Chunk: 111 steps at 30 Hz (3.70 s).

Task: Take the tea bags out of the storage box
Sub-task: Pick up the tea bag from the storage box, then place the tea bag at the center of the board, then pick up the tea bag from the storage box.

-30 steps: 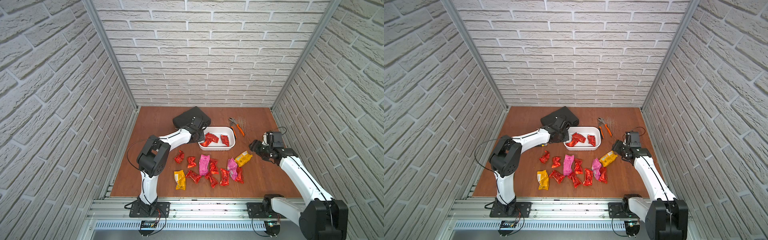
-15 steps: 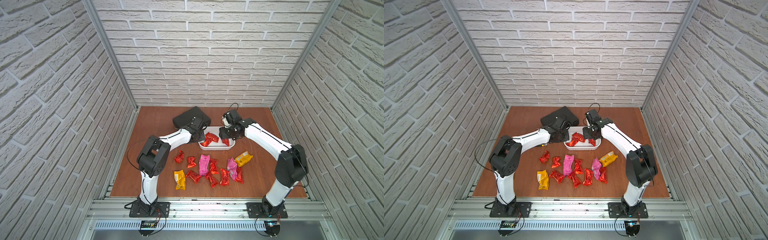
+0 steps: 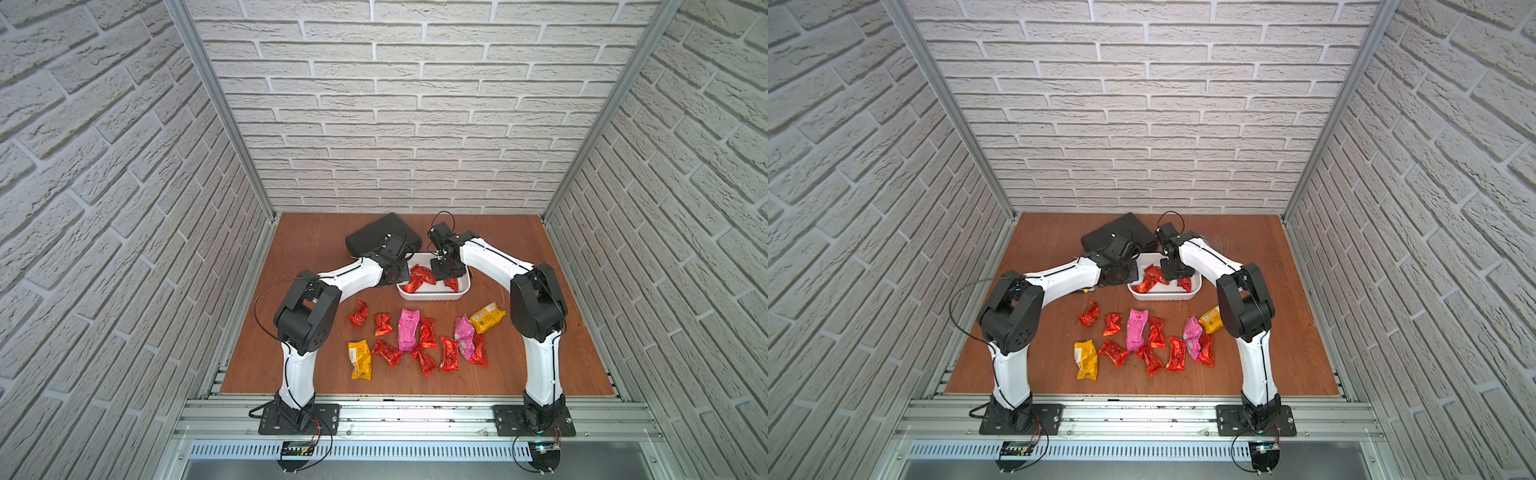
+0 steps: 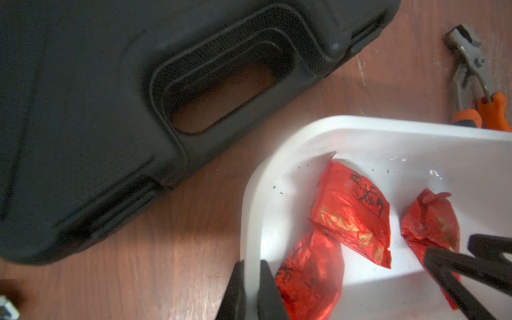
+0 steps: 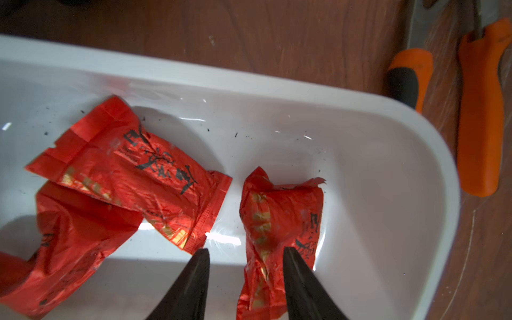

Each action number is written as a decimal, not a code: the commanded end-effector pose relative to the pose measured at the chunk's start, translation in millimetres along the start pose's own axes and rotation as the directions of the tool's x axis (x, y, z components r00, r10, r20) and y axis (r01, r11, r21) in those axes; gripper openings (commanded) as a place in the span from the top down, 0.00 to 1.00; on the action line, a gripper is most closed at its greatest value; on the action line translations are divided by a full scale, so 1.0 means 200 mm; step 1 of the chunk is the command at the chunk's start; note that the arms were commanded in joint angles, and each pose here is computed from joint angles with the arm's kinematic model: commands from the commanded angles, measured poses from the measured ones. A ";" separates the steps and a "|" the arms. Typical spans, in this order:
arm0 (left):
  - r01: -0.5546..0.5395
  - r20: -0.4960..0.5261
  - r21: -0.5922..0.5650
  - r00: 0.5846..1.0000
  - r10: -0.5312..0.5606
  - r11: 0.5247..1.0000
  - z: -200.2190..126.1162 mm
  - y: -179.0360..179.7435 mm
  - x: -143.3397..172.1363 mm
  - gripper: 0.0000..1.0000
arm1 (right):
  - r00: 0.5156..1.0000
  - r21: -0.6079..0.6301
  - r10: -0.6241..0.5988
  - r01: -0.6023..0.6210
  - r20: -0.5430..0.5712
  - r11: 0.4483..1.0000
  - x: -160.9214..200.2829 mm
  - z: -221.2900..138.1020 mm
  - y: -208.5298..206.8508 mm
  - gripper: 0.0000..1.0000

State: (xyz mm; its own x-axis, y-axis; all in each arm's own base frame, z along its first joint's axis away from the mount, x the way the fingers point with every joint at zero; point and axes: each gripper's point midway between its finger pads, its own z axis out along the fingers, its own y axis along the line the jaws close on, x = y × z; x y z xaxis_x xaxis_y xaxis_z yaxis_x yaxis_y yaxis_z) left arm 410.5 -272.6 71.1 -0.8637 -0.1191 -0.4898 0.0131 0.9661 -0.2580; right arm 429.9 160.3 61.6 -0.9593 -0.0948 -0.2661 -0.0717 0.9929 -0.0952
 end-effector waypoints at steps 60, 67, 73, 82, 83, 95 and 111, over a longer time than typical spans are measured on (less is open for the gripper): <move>0.028 0.061 0.051 0.998 -0.031 0.998 -0.01 -0.07 -0.06 0.85 | 0.808 -0.188 0.577 -0.553 0.119 0.812 0.24 -0.28 -0.66 0.63; 0.021 0.134 0.094 0.990 -0.033 0.995 -0.12 -0.11 -0.15 0.63 | 0.916 -0.294 0.301 -0.220 0.266 0.930 0.11 -0.60 -0.45 0.55; 0.078 0.174 0.091 0.980 -0.093 0.993 -0.25 -0.01 -0.18 0.58 | 0.933 -0.350 -0.114 0.239 0.342 0.906 0.05 -0.65 -0.04 0.54; 0.240 0.247 0.065 0.937 -0.248 0.969 -0.49 0.24 -0.13 0.57 | 0.885 -0.271 -0.400 0.455 0.237 0.848 -0.05 -0.37 0.19 0.35; 0.254 0.248 0.062 0.933 -0.262 0.965 -0.50 0.27 -0.11 0.57 | 0.885 -0.264 -0.411 0.460 0.221 0.848 -0.07 -0.33 0.20 0.34; 0.312 0.214 0.032 0.926 -0.311 0.950 -0.53 0.39 0.04 0.58 | 0.867 -0.145 -0.492 0.499 0.086 0.854 -0.17 0.03 0.23 0.35; 0.262 0.209 0.033 0.942 -0.263 0.965 -0.53 0.34 -0.04 0.60 | 0.881 -0.171 -0.467 0.472 0.073 0.865 -0.19 0.07 0.28 0.84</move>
State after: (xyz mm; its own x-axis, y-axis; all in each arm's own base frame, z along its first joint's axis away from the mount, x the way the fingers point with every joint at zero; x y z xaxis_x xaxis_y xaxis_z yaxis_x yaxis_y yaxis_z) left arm 353.7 -178.9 132.9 -0.7207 -0.4333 -0.5412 -0.2259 0.8848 -0.4077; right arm 466.3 212.7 36.3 -0.7928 -0.5639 -0.2314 -0.5687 0.8209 -0.0522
